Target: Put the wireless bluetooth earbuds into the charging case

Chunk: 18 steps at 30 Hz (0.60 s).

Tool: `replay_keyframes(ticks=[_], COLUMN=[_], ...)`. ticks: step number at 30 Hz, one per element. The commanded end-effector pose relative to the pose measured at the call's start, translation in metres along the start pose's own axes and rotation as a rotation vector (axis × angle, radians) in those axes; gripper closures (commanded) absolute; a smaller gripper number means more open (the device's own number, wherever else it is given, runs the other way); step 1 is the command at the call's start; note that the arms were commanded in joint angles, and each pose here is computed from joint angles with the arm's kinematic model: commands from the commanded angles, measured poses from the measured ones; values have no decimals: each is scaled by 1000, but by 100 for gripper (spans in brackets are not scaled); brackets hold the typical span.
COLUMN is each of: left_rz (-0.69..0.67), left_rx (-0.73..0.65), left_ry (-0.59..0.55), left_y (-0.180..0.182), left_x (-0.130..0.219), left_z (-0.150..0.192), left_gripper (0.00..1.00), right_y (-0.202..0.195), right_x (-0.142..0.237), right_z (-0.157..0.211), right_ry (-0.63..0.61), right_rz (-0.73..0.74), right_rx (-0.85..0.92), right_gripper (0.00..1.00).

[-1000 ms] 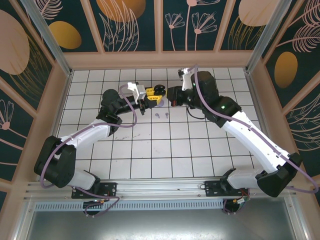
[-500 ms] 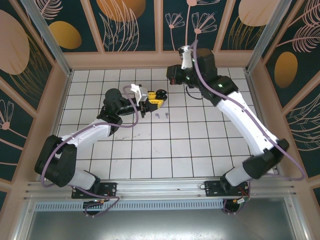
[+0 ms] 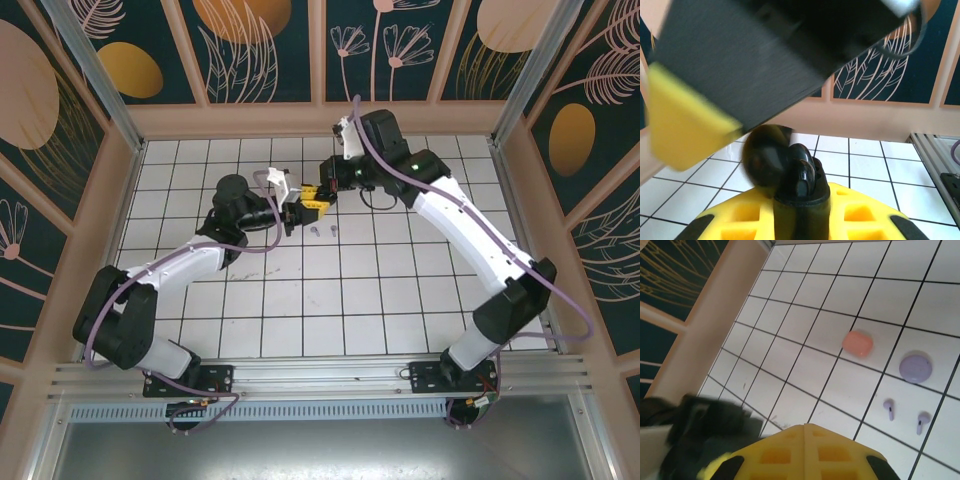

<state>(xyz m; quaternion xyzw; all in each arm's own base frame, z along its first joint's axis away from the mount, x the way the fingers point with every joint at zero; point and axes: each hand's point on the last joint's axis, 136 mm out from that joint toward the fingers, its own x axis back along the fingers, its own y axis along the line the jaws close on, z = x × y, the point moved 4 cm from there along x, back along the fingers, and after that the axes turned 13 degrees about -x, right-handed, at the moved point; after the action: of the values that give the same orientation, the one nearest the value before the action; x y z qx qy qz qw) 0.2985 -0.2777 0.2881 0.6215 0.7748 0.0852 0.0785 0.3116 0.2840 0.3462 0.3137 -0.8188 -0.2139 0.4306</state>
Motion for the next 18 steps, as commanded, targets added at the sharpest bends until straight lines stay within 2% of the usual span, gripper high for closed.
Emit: replay_keyframes(ticks=[1, 5, 8, 11, 14, 15, 18], left_rz=[-80, -98, -173, -252, -301, -312, -370], left_rx=[-22, 17, 113, 309, 551, 630, 794], left_ry=[-32, -29, 5, 48, 105, 130, 189], left_y=[18, 21, 28, 35, 36, 34, 27], left_x=[-4, -4, -1, 5, 18, 24, 44], left_z=[-16, -13, -3, 27, 73, 91, 132], left_gripper=[100, 100, 100, 100, 100, 100, 100], right_y=[10, -2, -12, -27, -55, -64, -87], right_x=[24, 55, 75, 73, 58, 51, 29], right_z=[30, 10, -6, -9, -6, -1, 12], right_ry=[51, -101, -224, -256, -262, -252, -216], right_rz=[-26, -10, 10, 21, 84, 105, 157], right_rx=[-3, -66, -111, -159, -209, -227, -261], right_gripper=[100, 100, 100, 100, 90, 84, 76])
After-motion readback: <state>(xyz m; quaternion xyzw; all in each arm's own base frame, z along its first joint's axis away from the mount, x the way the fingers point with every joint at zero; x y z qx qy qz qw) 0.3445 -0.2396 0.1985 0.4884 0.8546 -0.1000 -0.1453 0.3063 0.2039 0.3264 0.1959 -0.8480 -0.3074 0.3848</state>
